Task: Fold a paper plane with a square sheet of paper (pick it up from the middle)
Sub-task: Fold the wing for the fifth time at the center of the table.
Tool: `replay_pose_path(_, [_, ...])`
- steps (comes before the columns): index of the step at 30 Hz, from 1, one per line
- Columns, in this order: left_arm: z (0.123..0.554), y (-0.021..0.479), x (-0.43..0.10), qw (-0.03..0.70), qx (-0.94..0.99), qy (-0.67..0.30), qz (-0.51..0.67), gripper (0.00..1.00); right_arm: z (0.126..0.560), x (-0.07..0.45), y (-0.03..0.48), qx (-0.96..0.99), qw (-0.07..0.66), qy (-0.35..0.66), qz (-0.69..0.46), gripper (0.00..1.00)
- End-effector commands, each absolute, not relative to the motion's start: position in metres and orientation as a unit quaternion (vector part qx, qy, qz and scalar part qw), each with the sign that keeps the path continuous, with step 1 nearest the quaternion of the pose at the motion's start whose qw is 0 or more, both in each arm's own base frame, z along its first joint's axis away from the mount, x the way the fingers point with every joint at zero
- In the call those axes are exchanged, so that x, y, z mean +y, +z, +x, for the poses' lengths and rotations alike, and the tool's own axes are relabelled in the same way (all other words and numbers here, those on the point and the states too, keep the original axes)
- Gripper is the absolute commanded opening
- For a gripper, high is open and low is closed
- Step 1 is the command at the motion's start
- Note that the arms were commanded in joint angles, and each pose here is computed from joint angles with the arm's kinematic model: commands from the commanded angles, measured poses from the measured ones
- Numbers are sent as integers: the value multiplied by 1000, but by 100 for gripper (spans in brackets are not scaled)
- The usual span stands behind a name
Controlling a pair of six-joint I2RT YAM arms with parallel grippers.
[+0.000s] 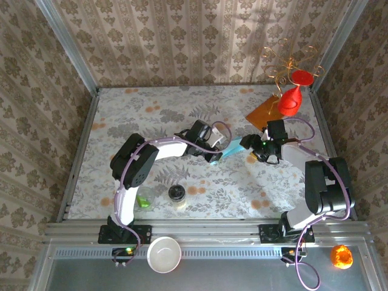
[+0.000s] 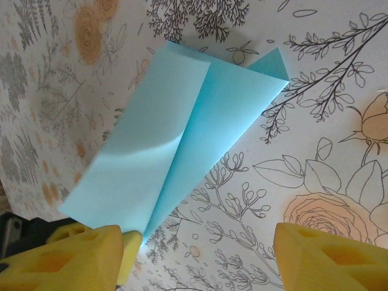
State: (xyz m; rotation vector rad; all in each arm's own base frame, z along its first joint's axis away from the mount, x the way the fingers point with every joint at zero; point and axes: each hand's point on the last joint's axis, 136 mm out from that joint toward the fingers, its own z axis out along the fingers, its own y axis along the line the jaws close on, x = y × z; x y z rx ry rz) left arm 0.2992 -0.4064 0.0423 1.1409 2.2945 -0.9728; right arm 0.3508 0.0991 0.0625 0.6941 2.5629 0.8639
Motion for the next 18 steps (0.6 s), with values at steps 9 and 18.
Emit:
replay_pose_path(9, [283,30,-390,83,876,-359,311,0,348,132,65,916,193,327,131,67])
replay_pose_path(18, [279,39,-395,43,874,-411,255,0,339,154,47,936,169,298,81,68])
